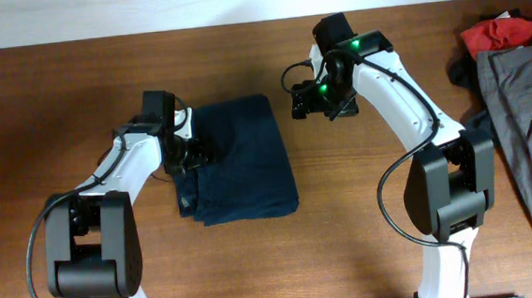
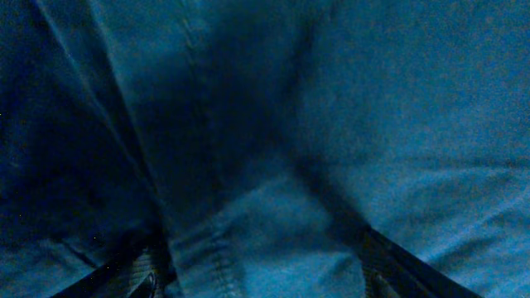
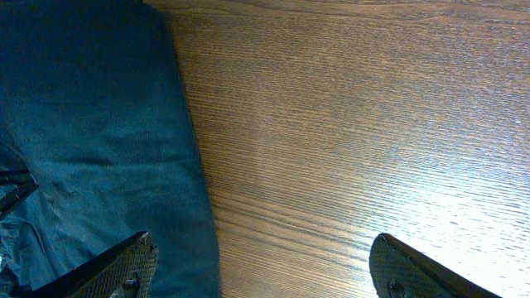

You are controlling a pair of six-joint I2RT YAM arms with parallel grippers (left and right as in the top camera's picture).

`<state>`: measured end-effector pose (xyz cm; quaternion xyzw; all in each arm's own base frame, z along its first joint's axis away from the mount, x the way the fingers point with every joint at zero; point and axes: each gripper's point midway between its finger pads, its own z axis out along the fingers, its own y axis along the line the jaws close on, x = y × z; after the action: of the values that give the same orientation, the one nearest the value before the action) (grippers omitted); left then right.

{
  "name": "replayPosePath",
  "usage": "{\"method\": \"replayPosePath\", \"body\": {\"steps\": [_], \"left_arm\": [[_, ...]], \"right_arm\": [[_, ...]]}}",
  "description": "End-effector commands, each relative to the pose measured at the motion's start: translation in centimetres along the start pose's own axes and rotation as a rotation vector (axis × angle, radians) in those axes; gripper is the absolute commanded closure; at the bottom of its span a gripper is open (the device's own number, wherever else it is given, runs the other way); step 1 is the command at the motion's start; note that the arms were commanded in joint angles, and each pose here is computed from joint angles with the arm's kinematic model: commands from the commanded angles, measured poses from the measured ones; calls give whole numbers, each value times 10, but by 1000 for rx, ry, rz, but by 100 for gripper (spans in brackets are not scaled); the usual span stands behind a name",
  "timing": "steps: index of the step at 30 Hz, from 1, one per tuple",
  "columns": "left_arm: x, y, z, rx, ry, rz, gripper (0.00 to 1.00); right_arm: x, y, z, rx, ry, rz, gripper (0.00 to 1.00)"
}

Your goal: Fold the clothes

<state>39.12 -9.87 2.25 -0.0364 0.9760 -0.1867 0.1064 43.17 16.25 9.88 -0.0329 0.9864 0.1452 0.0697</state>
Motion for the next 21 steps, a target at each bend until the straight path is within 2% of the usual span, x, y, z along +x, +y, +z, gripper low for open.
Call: {"method": "replayPosePath", "body": {"steps": [1, 6, 9, 13, 16, 21], "left_arm": [[11, -4, 5, 43, 49, -1, 27], [12, -5, 5, 52, 53, 9, 37], [12, -4, 5, 47, 51, 17, 52], [10, -1, 5, 26, 44, 18, 83], [7, 1, 2, 9, 40, 19, 100], [1, 0, -6, -9, 40, 25, 99]], "right_arm": [[3, -2, 8, -4, 20, -9, 13], [1, -1, 8, -6, 13, -11, 13], [1, -1, 8, -5, 14, -11, 13], [1, -1, 8, -5, 14, -10, 13], [1, -1, 8, -5, 14, -11, 13], [1, -1, 8, -5, 14, -10, 13]]}}
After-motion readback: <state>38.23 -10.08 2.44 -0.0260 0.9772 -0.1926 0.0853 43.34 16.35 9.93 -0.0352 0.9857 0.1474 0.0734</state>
